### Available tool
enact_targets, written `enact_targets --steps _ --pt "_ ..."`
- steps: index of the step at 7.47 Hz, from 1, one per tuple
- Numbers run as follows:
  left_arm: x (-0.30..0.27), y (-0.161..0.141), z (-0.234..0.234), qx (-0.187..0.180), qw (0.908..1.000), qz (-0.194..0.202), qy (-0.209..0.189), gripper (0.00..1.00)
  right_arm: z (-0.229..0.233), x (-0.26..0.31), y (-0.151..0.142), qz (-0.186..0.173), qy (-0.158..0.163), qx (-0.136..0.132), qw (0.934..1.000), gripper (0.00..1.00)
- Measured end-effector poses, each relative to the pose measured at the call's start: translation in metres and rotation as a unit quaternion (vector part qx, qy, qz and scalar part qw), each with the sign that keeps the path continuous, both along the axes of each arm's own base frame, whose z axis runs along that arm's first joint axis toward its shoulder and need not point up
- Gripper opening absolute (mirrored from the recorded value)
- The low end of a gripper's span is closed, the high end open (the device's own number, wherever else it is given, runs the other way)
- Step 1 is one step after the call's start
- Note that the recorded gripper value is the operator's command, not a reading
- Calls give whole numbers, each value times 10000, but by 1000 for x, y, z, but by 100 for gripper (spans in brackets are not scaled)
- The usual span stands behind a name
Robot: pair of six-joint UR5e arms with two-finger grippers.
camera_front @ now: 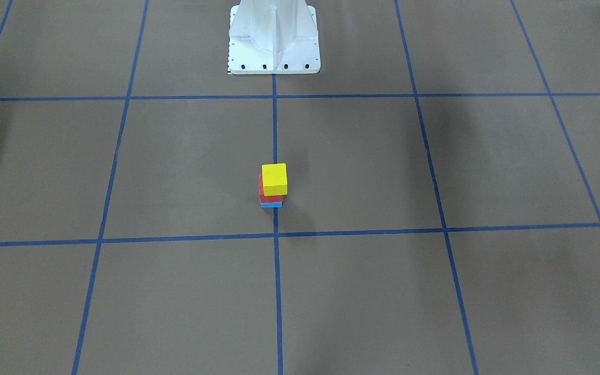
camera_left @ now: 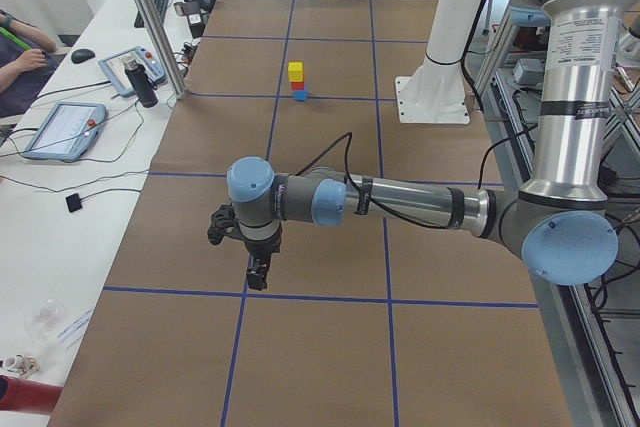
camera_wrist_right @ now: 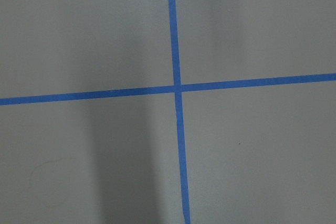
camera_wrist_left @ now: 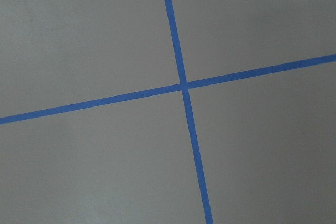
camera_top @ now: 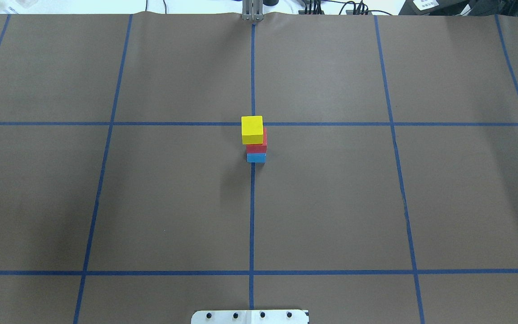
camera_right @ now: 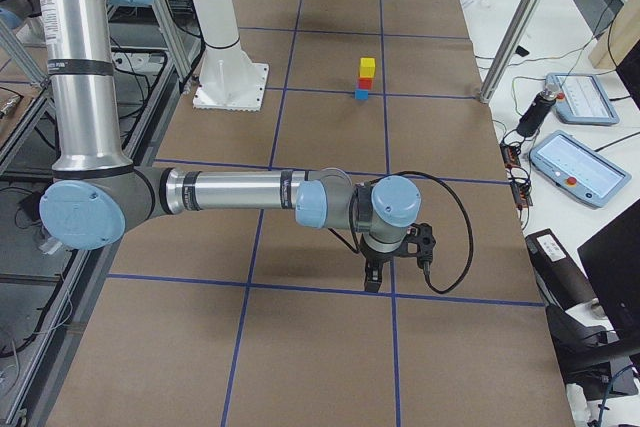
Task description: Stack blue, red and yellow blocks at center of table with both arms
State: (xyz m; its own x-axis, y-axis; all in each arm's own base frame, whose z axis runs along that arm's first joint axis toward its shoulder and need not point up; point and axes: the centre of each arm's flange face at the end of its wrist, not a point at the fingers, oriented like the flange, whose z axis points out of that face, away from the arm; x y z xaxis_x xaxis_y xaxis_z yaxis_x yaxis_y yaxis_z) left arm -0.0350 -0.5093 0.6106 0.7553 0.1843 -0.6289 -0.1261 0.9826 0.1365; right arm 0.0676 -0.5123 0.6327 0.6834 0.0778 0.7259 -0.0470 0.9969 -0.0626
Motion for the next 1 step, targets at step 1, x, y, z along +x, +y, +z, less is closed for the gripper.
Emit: enact_targets --steps 1 --pt "0 0 0 -4 10000 0 0 100 -1 0 0 1 0 6 10000 100"
